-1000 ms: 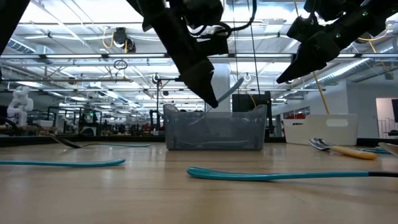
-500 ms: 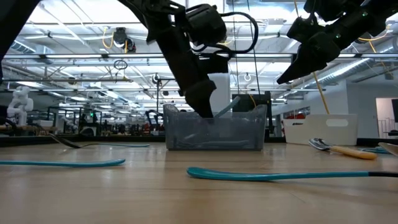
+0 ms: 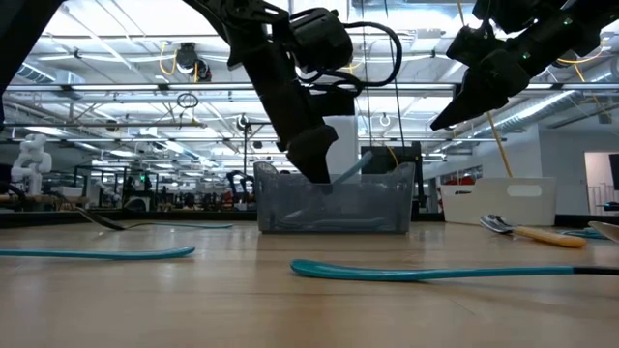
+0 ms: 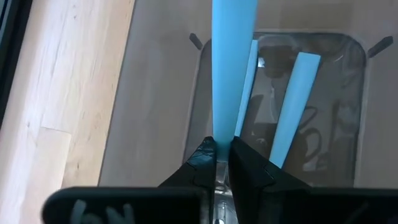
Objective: Sort silverware by color (type)
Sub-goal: Put the left light blue spoon into the black bin, then put the top yellow spoon into the white bin
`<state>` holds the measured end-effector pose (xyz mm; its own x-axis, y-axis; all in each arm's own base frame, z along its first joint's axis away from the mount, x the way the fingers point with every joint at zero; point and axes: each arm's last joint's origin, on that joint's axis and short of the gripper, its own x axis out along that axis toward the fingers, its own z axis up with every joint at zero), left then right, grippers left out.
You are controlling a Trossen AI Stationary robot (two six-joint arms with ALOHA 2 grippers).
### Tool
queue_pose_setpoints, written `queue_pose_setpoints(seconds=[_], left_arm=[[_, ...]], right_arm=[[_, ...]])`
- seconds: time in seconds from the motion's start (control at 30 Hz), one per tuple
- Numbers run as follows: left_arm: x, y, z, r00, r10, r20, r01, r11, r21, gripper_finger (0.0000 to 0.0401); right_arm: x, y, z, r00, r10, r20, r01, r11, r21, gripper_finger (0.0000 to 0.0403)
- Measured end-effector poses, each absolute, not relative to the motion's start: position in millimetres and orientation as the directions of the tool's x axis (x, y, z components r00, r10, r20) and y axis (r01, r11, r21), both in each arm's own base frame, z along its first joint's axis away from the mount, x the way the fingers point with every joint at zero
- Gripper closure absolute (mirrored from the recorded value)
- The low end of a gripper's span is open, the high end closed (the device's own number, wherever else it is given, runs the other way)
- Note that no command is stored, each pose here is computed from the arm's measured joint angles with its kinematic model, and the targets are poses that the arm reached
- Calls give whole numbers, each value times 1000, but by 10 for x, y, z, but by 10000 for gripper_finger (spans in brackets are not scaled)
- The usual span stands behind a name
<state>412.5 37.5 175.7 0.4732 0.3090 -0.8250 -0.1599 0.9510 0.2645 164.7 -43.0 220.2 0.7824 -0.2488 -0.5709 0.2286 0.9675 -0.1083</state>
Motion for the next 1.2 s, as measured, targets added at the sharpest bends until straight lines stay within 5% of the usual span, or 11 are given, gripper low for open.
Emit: queue_pose_setpoints(seconds=[0.3, 0.63, 0.9, 1.2], left_arm=[[4128, 374, 1759, 477, 309, -823, -182, 951, 252, 317], [4121, 259, 1803, 488, 296, -821, -186, 954, 234, 314], [4115, 14, 2193, 470, 277, -838, -176, 960, 219, 313], [4066, -404, 2241, 455, 270, -848, -39, 958, 284, 313]], right_arm=[[1647, -430, 2202, 782, -249, -571, 229, 967, -109, 271], [1647, -430, 2202, 782, -248, -571, 232, 967, -103, 271], [1641, -427, 2193, 777, -245, -580, 245, 966, -80, 271], [1654, -303, 2306, 770, -184, -611, 218, 976, -19, 271]])
